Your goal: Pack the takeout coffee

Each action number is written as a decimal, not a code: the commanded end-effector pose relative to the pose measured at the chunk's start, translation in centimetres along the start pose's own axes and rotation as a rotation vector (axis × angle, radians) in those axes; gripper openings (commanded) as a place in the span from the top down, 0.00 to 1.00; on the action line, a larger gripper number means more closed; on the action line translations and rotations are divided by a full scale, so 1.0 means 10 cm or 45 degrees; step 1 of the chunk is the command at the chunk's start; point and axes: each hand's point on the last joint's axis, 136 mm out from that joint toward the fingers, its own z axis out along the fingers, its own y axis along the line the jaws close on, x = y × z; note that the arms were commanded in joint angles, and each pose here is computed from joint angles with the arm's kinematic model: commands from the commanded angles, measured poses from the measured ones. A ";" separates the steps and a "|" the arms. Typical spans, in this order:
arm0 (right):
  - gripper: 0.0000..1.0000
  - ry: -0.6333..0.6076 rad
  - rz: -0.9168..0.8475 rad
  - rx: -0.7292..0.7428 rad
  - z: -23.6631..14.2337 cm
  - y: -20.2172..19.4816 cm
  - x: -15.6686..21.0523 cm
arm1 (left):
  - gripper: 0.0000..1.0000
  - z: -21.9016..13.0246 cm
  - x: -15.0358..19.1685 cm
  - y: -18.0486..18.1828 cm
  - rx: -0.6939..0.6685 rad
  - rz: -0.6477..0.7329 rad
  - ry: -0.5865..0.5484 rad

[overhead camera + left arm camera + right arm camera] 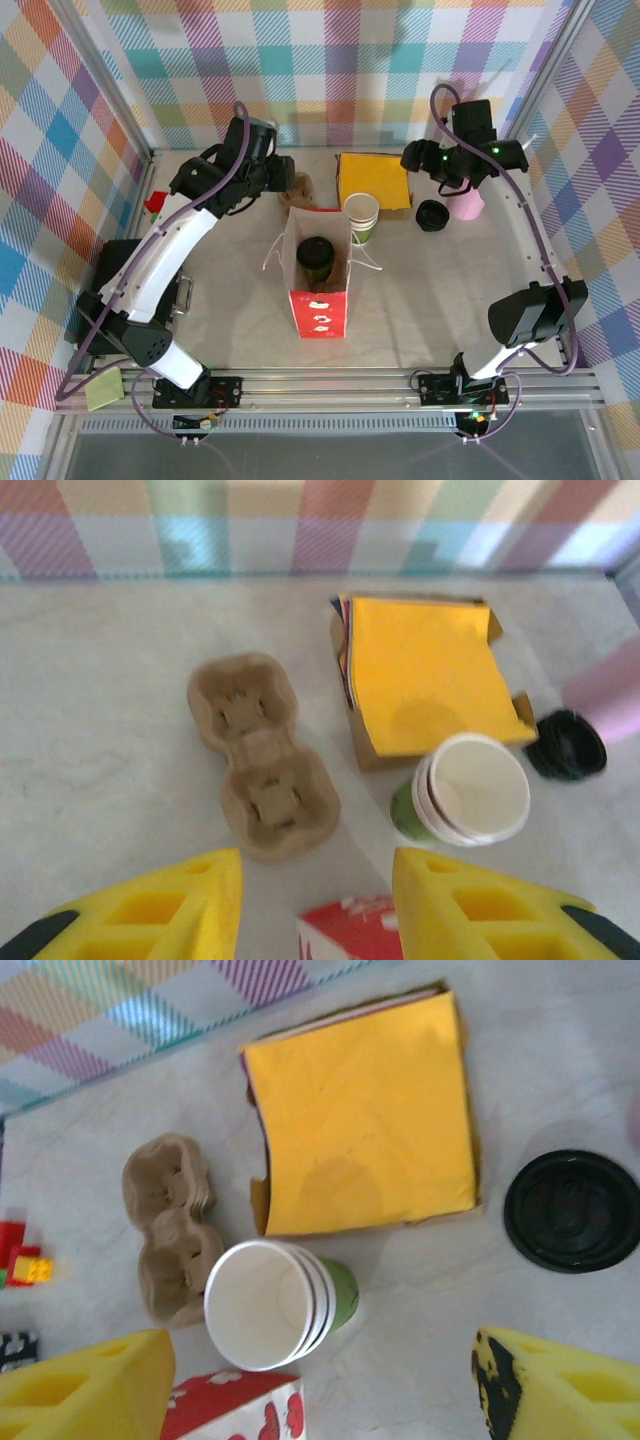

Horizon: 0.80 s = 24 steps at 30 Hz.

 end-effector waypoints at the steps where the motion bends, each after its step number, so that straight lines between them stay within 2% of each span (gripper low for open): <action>1: 0.27 -0.051 0.058 0.113 0.04 -0.15 -0.14 | 0.56 0.13 -0.25 0.16 -0.092 -0.038 -0.162; 5: 0.26 0.059 0.057 0.167 0.56 -0.20 -0.15 | 0.56 0.21 -0.22 0.25 -0.132 -0.111 -0.229; 10: 0.24 0.091 -0.074 0.232 1.24 -0.17 -0.26 | 0.58 0.21 -0.06 0.20 -0.045 -0.178 -0.206; 15: 0.23 0.082 -0.088 0.227 1.77 -0.13 -0.38 | 0.62 0.00 0.08 0.14 0.017 -0.167 -0.132; 19: 0.21 0.102 -0.161 0.266 2.17 -0.07 -0.30 | 0.63 -0.23 0.19 0.26 0.000 -0.175 -0.164; 24: 0.17 0.103 -0.238 0.287 2.49 -0.03 -0.18 | 0.63 -0.49 0.27 0.40 -0.013 -0.198 -0.214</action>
